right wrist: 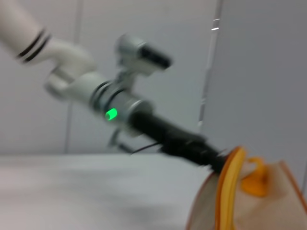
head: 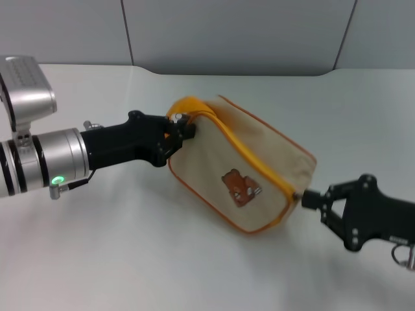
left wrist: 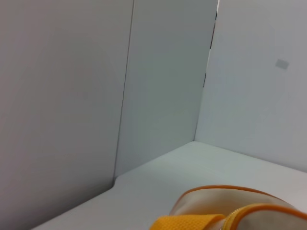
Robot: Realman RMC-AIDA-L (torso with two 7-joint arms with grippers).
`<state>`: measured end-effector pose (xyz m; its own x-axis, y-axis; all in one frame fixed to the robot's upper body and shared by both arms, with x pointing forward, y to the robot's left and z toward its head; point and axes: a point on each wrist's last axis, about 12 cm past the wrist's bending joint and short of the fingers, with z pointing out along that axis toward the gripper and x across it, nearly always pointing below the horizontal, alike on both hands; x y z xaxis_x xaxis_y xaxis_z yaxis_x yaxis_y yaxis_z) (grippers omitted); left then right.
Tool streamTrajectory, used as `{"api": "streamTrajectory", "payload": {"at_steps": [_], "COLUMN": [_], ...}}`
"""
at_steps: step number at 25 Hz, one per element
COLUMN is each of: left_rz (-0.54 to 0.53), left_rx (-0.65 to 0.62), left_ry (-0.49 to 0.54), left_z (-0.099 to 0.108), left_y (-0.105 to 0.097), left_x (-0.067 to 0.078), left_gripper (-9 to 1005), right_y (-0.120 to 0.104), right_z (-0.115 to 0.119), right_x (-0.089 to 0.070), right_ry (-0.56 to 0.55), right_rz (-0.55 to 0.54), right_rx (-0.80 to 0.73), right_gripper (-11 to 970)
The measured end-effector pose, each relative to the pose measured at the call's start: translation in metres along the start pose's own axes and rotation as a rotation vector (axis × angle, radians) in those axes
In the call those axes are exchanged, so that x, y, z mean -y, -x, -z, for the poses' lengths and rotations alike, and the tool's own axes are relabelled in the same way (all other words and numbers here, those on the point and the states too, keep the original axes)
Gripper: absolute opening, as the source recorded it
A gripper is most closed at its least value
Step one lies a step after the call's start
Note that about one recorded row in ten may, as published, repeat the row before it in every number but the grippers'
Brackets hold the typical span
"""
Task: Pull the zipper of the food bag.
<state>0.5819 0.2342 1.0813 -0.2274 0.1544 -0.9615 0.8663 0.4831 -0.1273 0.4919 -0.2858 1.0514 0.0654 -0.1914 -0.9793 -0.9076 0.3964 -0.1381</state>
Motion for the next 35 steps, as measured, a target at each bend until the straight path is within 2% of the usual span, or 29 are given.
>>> {"api": "streamTrajectory", "payload": {"at_steps": [2, 9, 12, 18, 21, 23, 25, 27, 28, 33, 35], "left_rz": [0.032, 0.132, 0.165, 0.166, 0.153, 0.135, 0.089, 0.073, 0.031, 0.007, 0.007], "left_rx": [-0.001, 0.026, 0.072, 0.103, 0.133, 0.171, 0.219, 0.227, 0.202, 0.115, 0.104], "left_ry": [-0.004, 0.013, 0.047, 0.075, 0.056, 0.035, -0.015, -0.039, -0.179, -0.398, -0.418], "left_z": [0.006, 0.015, 0.019, 0.024, 0.033, 0.047, 0.071, 0.078, 0.093, 0.094, 0.093], "left_y": [-0.010, -0.038, -0.051, -0.056, -0.056, -0.051, -0.039, -0.035, -0.024, -0.016, -0.017], "left_x": [0.006, 0.023, 0.031, 0.034, 0.037, 0.037, 0.036, 0.035, 0.038, 0.048, 0.049], "left_gripper": [113, 124, 128, 137, 218, 273, 327, 381, 408, 623, 689], "right_y": [0.004, 0.013, 0.017, 0.019, 0.020, 0.022, 0.026, 0.032, 0.034, 0.042, 0.040], "right_z": [-0.004, -0.016, -0.023, -0.025, -0.024, -0.022, -0.017, -0.011, -0.008, 0.005, 0.005], "right_x": [0.006, 0.014, 0.017, 0.020, 0.021, 0.021, 0.022, 0.022, 0.021, 0.010, 0.008], "right_ry": [-0.025, -0.063, -0.055, -0.049, -0.041, -0.022, 0.018, 0.087, 0.130, 0.322, 0.337], "right_rz": [-0.054, -0.115, -0.136, -0.156, -0.169, -0.182, -0.194, -0.210, -0.221, -0.266, -0.274], "right_rx": [0.032, 0.119, 0.136, 0.137, 0.136, 0.141, 0.144, 0.148, 0.149, 0.123, 0.107], "right_gripper": [12, 17, 216, 467, 579, 654, 730, 805, 843, 843, 843]}}
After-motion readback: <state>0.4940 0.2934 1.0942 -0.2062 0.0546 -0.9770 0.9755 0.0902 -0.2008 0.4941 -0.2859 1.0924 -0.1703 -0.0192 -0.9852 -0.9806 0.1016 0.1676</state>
